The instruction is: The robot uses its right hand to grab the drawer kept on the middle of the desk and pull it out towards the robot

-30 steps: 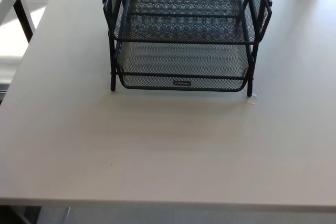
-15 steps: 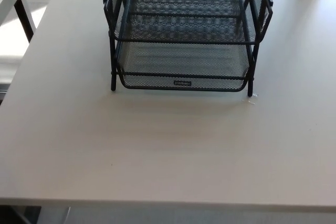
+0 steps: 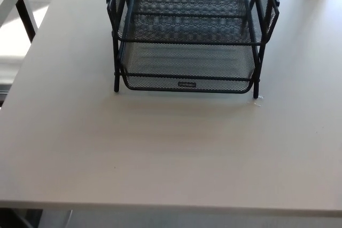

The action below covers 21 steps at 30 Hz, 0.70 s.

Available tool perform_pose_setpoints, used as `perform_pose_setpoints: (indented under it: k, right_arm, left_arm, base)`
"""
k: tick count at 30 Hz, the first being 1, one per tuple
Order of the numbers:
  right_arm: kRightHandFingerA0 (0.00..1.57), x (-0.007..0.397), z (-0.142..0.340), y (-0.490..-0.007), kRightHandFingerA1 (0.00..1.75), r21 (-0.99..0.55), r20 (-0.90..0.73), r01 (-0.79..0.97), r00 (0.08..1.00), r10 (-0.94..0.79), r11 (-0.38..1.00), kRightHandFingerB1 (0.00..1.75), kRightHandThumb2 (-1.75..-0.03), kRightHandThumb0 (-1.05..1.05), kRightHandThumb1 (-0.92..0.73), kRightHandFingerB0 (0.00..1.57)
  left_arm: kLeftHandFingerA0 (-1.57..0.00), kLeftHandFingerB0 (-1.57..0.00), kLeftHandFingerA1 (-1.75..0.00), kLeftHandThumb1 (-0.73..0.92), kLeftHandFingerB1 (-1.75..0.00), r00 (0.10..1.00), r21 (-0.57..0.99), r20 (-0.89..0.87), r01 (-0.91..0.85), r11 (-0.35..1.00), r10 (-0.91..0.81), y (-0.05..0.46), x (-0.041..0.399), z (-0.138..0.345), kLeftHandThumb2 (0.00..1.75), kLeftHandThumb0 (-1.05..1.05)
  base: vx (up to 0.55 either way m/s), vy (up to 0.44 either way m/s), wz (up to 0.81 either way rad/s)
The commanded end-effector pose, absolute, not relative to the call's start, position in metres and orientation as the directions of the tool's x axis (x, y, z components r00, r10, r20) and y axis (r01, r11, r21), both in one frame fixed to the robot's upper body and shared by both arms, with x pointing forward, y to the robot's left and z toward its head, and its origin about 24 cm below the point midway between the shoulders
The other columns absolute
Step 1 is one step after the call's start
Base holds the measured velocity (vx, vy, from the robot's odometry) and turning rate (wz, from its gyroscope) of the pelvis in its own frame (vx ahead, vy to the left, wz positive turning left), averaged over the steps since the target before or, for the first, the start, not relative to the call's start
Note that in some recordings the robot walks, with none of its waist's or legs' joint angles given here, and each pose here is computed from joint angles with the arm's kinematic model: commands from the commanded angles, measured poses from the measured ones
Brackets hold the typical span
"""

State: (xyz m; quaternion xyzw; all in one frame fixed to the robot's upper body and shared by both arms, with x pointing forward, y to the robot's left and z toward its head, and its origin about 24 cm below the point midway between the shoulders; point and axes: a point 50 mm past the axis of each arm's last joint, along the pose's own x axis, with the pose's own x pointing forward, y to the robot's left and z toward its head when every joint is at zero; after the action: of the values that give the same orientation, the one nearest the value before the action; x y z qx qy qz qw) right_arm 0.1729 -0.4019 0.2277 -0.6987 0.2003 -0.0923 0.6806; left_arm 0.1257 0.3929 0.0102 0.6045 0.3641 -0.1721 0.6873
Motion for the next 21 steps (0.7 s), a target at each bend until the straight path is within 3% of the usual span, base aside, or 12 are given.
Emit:
perform_pose_setpoints:
  k: [1,2,4,8,11,15,18,21]
  right_arm:
    - [0.29,0.178,0.267,-0.395,0.77,-0.997,0.046,0.019,0.916,-0.399,-0.070,0.64,-0.60,-0.80,-0.67,0.27]
    - [0.17,0.180,0.272,-0.393,0.78,-0.996,0.064,0.035,0.921,-0.384,-0.083,0.64,-0.60,-0.83,-0.70,0.20]
    - [0.11,0.186,0.284,-0.387,0.77,-0.993,0.090,0.058,0.928,-0.362,-0.098,0.62,-0.61,-0.85,-0.75,0.16]
    - [0.21,0.204,0.311,-0.359,0.64,-0.951,0.277,0.243,0.943,-0.183,-0.191,0.43,-0.61,-0.75,-0.68,0.28]
    - [0.20,0.215,0.318,-0.345,0.50,-0.941,0.281,0.250,0.953,-0.114,-0.226,0.37,-0.62,-0.74,-0.72,0.22]
    - [0.23,0.225,0.321,-0.326,0.50,-0.910,0.347,0.341,0.938,0.018,-0.235,0.36,-0.62,-0.76,-0.70,0.24]
    - [0.19,0.227,0.319,-0.307,0.52,-0.886,0.383,0.399,0.917,0.115,-0.235,0.35,-0.63,-0.83,-0.75,0.24]
    - [0.18,0.227,0.312,-0.280,0.40,-0.888,0.422,0.449,0.881,0.214,-0.099,0.32,-0.59,-0.73,-0.63,0.23]
  left_arm:
    - [-0.63,-0.67,-0.96,0.65,-0.72,0.674,0.703,-0.711,0.687,0.185,0.199,0.397,0.122,0.015,0.59,-0.33]
    - [-0.63,-0.67,-0.97,0.64,-0.74,0.674,0.702,-0.712,0.687,0.186,0.199,0.397,0.122,0.015,0.59,-0.33]
    - [-0.62,-0.67,-0.97,0.64,-0.73,0.673,0.703,-0.711,0.687,0.186,0.203,0.398,0.122,0.014,0.59,-0.34]
    - [-0.63,-0.68,-0.96,0.65,-0.73,0.669,0.699,-0.715,0.689,0.190,0.203,0.396,0.121,0.015,0.59,-0.32]
    - [-0.60,-0.66,-0.95,0.65,-0.70,0.668,0.698,-0.716,0.689,0.195,0.205,0.396,0.120,0.015,0.59,-0.31]
    - [-0.60,-0.65,-0.92,0.67,-0.69,0.659,0.692,-0.722,0.698,0.185,0.211,0.396,0.120,0.016,0.59,-0.34]
    - [-0.63,-0.65,-0.95,0.67,-0.70,0.660,0.691,-0.722,0.696,0.192,0.205,0.395,0.119,0.016,0.59,-0.32]
    - [-0.61,-0.66,-0.93,0.67,-0.69,0.660,0.693,-0.720,0.698,0.181,0.214,0.397,0.117,0.016,0.59,-0.33]
  base:
    - [0.00,0.000,0.00]
    - [0.00,0.000,0.00]
    - [0.00,0.000,0.00]
    - [0.00,0.000,0.00]
    - [0.00,0.000,0.00]
    - [0.00,0.000,0.00]
    - [0.00,0.000,0.00]
    - [0.00,0.000,0.00]
